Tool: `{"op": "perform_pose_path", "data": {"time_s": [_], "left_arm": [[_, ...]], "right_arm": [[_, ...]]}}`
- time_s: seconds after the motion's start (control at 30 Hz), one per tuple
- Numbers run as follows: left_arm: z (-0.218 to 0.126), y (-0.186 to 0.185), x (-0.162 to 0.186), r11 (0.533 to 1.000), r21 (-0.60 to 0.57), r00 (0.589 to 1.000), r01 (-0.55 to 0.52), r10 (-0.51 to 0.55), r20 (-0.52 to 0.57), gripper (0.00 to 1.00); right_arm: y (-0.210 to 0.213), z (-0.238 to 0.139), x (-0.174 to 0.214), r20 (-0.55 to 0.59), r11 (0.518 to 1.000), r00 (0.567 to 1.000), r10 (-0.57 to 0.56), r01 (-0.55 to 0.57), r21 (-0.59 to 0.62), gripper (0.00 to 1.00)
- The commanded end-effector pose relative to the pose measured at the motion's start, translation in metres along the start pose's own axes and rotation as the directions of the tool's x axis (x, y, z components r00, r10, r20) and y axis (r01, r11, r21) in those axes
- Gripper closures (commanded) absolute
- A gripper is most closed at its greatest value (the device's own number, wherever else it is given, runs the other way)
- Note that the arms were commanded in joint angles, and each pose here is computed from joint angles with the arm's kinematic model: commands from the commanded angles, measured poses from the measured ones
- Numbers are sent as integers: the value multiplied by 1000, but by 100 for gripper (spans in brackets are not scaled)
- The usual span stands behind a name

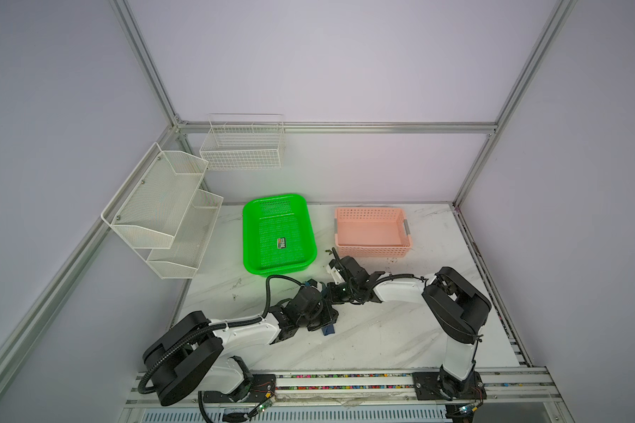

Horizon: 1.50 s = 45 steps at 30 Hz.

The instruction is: Place the utensils on the paper napkin and roll it up

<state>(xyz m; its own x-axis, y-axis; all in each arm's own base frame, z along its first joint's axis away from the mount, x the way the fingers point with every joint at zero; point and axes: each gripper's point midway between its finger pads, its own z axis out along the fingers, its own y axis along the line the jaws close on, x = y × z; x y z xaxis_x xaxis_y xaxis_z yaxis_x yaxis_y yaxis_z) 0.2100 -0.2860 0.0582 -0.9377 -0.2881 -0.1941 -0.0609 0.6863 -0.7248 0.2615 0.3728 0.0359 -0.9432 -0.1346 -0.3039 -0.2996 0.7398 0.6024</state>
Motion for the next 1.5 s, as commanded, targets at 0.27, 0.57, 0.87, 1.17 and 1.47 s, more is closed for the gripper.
{"op": "perform_pose_path", "data": {"time_s": [0.27,0.57,0.87,1.17,1.47], "left_arm": [[18,-37,-4,995,87,998,-48,51,-41,100],[20,-10,8,1000,24,997,-15,17,-72,100],[20,19,18,999,-40,996,2,-6,-89,100],[27,25,25,999,-35,993,7,-12,-119,81],[23,28,25,999,-38,994,7,-11,-108,65]], "right_arm": [[-23,6,23,-80,996,996,29,-22,87,95],[-13,-2,16,-60,998,998,20,-16,69,87],[16,-63,-21,87,997,996,25,-32,76,64],[-15,-83,9,46,990,996,76,-81,119,60],[-37,-67,34,-11,988,996,85,-82,134,58]]}}
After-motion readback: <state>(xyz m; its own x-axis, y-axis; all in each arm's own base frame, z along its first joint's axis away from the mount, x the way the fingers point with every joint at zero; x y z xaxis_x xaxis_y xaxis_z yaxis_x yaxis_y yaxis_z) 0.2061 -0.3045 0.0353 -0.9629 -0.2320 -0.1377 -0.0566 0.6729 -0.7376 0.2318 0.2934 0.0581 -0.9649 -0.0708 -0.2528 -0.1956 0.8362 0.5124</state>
